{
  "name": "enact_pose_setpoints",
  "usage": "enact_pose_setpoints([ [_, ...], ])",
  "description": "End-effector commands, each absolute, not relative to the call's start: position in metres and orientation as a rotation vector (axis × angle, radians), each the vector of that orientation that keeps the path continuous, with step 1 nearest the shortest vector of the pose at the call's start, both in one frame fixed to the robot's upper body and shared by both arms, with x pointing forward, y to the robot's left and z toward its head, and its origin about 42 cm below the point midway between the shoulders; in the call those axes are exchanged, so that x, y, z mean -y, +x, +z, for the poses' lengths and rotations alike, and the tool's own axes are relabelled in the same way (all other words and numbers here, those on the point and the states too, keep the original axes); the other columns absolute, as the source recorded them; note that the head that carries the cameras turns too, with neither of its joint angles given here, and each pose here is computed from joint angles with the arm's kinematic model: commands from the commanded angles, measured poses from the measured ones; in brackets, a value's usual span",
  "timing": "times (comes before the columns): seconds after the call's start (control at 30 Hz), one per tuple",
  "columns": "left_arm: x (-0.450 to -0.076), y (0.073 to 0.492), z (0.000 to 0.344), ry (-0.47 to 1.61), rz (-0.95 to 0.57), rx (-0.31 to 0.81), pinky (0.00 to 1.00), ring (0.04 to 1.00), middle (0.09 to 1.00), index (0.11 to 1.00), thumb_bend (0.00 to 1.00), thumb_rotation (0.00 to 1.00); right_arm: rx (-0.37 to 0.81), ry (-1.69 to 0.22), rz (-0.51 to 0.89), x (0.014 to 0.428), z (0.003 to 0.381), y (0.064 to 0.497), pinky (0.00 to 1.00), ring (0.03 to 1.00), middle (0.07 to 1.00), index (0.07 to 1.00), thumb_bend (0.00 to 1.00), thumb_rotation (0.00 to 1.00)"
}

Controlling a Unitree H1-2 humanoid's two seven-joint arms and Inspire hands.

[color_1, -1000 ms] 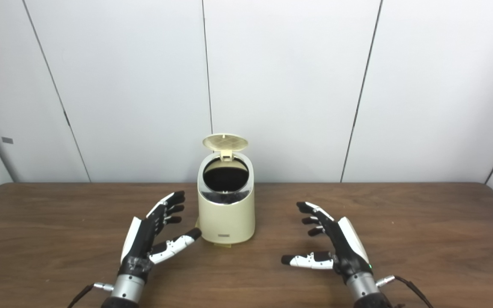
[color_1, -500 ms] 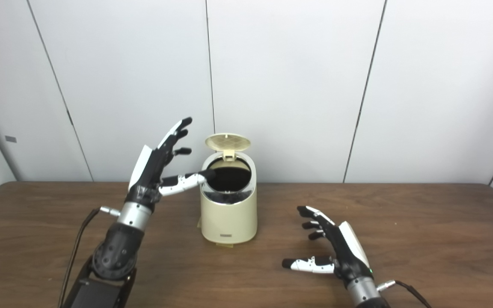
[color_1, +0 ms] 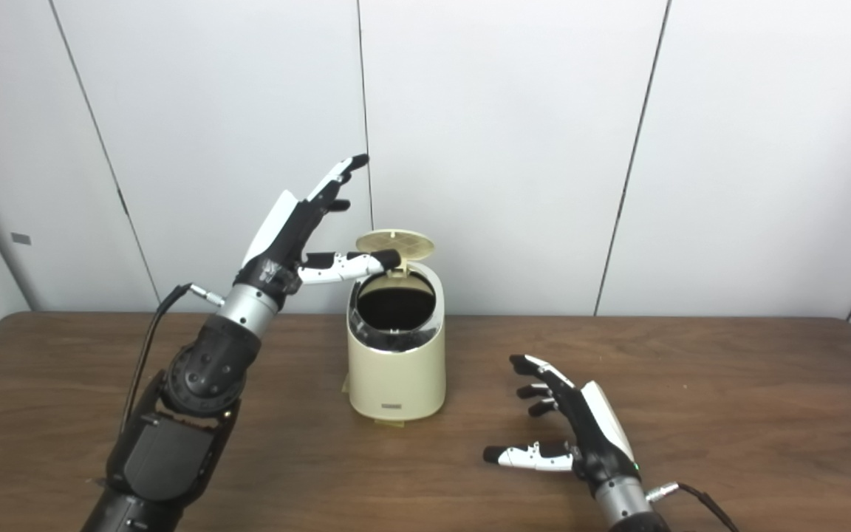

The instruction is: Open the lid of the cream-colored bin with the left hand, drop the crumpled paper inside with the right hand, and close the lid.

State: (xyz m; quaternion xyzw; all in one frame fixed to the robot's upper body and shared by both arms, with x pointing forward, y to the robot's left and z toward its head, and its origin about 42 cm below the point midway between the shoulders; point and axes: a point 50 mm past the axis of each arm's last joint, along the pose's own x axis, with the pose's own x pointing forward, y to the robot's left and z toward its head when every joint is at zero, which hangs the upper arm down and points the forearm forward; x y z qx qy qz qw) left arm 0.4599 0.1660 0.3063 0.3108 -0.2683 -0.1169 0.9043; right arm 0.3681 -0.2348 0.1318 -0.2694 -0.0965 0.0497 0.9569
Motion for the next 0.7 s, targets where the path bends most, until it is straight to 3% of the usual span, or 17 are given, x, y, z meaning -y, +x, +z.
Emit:
enact_pose_setpoints([
  [0.0,-0.1678,0.4626,0.3395,0.725,-0.230,0.654,0.88,0.975,0.965,0.929,0.96,0.59,0.276,-0.547,0.088,0.2315,0.1559,0.3780,0.60,0.731,0.829,0.829,0.82,0.19],
  [0.07,-0.1703,0.4621,0.3397,0.794,-0.236,0.656,0.85,0.961,0.927,0.888,0.96,0.66,0.273,-0.543,0.088,0.2310,0.1559,0.3782,0.60,0.730,0.830,0.832,0.82,0.18],
  [0.2,-0.1740,0.4599,0.3393,0.889,-0.265,0.640,0.92,0.997,0.876,0.831,0.99,0.71,0.264,-0.542,0.087,0.2292,0.1552,0.3785,0.60,0.725,0.831,0.832,0.82,0.19],
  [0.33,-0.1761,0.4579,0.3379,0.972,-0.284,0.639,0.99,1.000,0.852,0.782,0.98,0.72,0.259,-0.547,0.081,0.2281,0.1537,0.3784,0.64,0.765,0.839,0.827,0.83,0.20],
  [0.67,-0.1774,0.4532,0.3347,1.099,-0.299,0.678,1.00,1.000,0.768,0.732,0.96,0.66,0.244,-0.565,0.065,0.2261,0.1546,0.3776,0.66,0.783,0.849,0.833,0.82,0.23],
])
